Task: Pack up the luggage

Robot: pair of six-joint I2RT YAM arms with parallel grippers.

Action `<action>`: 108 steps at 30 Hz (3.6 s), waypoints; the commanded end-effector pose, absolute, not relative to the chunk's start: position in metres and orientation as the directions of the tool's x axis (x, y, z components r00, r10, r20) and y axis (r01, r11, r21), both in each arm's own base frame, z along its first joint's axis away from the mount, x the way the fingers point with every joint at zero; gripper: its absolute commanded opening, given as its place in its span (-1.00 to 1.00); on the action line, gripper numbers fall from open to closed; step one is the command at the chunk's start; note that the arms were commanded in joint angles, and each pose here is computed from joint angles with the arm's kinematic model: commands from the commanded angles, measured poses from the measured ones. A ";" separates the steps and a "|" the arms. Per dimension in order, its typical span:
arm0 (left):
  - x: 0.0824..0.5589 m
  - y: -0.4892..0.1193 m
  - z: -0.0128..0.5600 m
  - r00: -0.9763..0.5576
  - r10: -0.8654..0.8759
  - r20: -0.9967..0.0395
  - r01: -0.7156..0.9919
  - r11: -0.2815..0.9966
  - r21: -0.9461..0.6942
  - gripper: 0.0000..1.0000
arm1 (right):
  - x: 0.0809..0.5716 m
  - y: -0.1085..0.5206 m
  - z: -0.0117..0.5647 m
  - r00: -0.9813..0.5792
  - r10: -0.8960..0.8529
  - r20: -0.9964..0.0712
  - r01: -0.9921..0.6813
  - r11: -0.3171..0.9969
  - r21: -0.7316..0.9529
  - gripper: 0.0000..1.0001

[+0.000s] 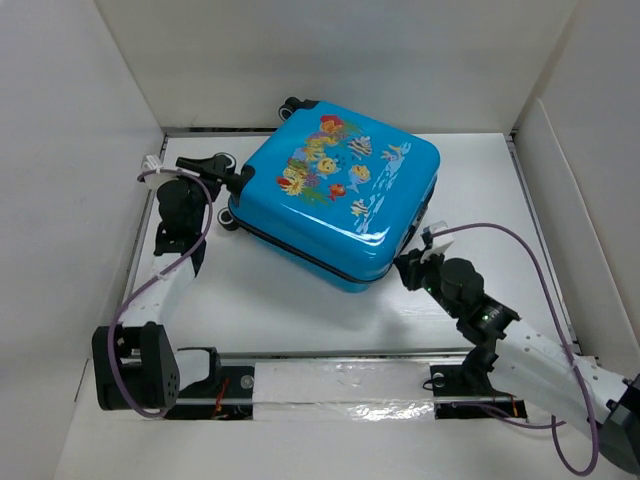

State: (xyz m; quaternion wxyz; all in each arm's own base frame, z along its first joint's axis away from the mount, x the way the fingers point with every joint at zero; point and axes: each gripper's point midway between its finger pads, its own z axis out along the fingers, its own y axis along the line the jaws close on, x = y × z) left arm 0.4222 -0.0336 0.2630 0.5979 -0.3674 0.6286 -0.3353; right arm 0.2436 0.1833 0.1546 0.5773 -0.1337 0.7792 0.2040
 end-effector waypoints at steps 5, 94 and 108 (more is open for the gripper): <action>0.429 -0.042 0.350 0.009 -0.802 -0.597 0.119 0.594 -0.796 -1.00 | 0.233 0.182 0.171 -0.302 0.024 -0.953 -0.496 0.850 0.179 -0.12; 0.289 -0.136 0.245 -0.302 -0.660 -0.688 0.111 0.693 -0.713 0.34 | 0.193 0.267 0.158 -0.347 0.064 -0.936 -0.604 0.749 0.274 -1.00; 0.416 -0.061 0.248 -0.274 -0.738 -0.616 -0.059 0.652 -0.756 0.43 | 0.189 0.267 0.150 -0.344 0.032 -0.938 -0.637 0.727 0.258 -1.00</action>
